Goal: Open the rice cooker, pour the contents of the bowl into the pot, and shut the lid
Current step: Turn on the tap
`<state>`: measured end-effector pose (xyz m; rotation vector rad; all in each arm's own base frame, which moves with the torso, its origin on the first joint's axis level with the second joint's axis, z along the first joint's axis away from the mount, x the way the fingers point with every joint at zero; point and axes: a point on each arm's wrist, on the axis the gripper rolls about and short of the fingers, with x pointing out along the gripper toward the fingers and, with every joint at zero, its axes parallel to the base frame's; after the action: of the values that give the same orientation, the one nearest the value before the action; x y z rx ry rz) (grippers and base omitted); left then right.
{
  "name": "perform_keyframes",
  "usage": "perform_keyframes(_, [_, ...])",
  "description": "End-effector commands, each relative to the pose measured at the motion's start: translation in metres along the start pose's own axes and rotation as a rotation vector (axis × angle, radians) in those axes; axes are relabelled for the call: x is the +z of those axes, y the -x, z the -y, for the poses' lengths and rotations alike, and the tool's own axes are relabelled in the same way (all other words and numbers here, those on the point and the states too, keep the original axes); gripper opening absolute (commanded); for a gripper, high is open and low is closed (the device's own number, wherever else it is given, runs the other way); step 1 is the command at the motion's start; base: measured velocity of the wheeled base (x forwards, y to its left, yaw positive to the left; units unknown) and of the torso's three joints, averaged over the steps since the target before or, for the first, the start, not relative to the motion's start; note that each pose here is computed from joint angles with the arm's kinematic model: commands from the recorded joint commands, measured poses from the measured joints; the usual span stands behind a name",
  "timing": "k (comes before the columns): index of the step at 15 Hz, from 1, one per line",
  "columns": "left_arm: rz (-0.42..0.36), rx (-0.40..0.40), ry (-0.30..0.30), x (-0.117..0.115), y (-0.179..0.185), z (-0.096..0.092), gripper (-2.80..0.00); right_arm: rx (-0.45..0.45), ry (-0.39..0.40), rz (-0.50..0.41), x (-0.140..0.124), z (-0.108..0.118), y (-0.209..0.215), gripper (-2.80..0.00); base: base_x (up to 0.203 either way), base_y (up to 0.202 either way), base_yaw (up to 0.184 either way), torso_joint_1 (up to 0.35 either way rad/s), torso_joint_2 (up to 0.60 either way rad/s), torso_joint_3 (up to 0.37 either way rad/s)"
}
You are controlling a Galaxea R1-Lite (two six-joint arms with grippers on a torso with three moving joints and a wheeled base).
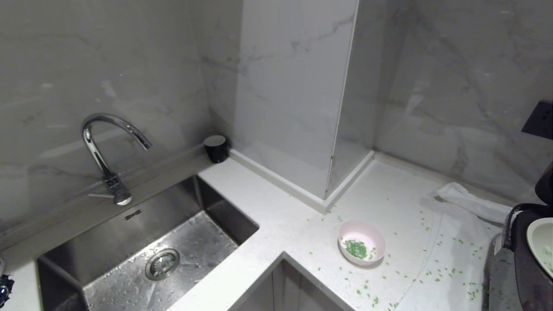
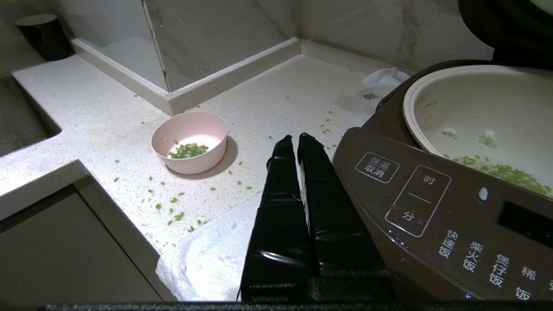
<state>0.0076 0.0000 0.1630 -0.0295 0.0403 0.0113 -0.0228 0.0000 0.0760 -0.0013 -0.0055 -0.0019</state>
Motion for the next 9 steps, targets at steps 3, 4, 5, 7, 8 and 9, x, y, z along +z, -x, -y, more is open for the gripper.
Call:
perform_keyframes(3, [-0.276,0.064,0.057,0.038,-0.096,-0.002,-2.80,-0.001,0.000,-0.001,0.000,0.000,0.000,-2.80,0.000,0.000,0.000,0.000,0.00,0.000])
perform_keyframes(4, [-0.317,0.101,0.082,0.042,-0.119,-0.002,-2.80,-0.001,0.000,-0.001,0.000,0.000,0.000,-2.80,0.000,0.000,0.000,0.000,0.00,0.000])
perform_keyframes(5, [-0.366,0.140,0.106,0.040,-0.140,-0.003,-2.80,0.000,0.000,-0.001,0.000,0.000,0.000,-2.80,0.000,0.000,0.000,0.000,0.00,0.000])
perform_keyframes(7, [-0.470,0.239,0.158,0.025,-0.184,-0.004,-2.80,-0.001,0.000,-0.001,0.000,0.000,0.000,-2.80,0.000,0.000,0.000,0.000,0.00,0.000])
perform_keyframes(8, [-0.504,0.300,0.185,0.016,-0.206,-0.005,-2.80,-0.001,0.000,-0.001,0.000,0.000,0.000,-2.80,0.000,0.000,0.000,0.000,0.00,0.000])
perform_keyframes(9, [-0.526,0.360,0.207,0.006,-0.224,-0.007,-2.80,0.000,0.000,-0.001,0.000,0.000,0.000,-2.80,0.000,0.000,0.000,0.000,0.00,0.000])
